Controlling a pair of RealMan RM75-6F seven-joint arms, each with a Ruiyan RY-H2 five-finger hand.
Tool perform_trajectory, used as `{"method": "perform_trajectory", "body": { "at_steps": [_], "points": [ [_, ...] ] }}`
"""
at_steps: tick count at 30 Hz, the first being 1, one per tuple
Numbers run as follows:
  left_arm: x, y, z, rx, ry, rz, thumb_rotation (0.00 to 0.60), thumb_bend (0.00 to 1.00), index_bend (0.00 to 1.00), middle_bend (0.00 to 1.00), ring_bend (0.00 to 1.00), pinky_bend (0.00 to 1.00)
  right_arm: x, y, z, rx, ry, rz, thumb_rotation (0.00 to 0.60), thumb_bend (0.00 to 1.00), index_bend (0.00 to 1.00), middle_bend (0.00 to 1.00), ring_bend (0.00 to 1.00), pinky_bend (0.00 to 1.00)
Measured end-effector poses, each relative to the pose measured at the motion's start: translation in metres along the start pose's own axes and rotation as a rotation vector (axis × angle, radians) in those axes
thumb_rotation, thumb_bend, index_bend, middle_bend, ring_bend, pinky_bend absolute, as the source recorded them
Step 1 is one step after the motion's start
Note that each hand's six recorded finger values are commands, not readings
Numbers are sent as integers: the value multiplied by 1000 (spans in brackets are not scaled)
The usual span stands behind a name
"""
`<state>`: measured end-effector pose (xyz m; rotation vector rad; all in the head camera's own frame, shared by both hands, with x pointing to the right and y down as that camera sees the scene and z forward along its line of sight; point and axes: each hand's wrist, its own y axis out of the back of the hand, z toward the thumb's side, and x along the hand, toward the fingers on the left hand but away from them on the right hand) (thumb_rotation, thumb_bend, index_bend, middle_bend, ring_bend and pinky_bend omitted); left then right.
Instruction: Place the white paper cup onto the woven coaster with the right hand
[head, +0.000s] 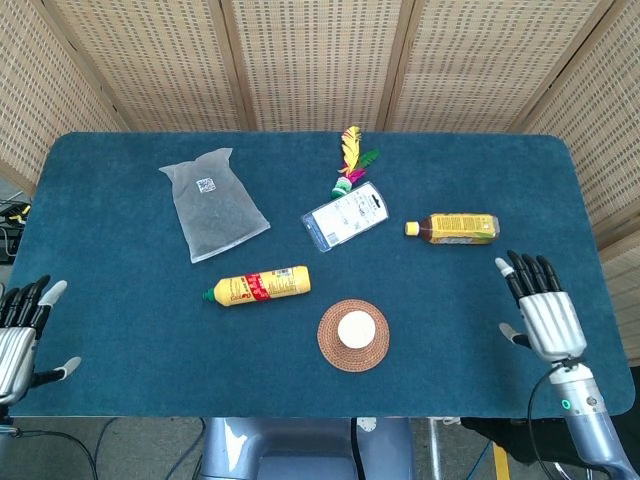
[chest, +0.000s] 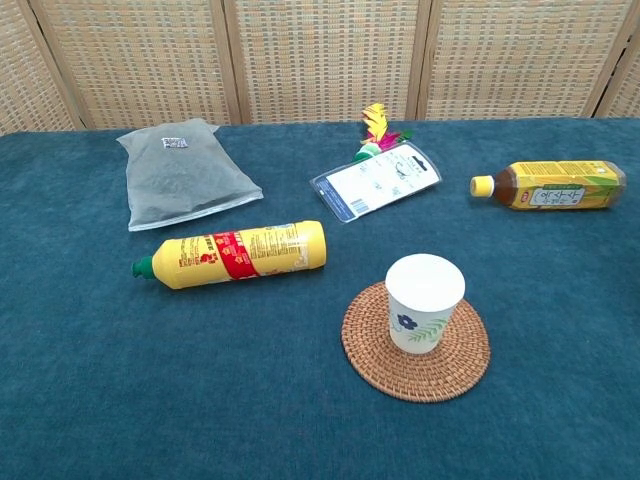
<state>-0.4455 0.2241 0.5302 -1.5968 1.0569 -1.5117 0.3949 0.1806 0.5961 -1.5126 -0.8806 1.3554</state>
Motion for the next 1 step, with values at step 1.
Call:
{"method": "perform_trajectory", "body": {
  "at_steps": [1],
  "points": [
    [0, 0, 0, 1, 2, 5, 600, 0, 0, 0, 0, 0, 5, -2, -5, -6, -14, -8, 600, 0, 21, 0, 0, 0]
  ]
}}
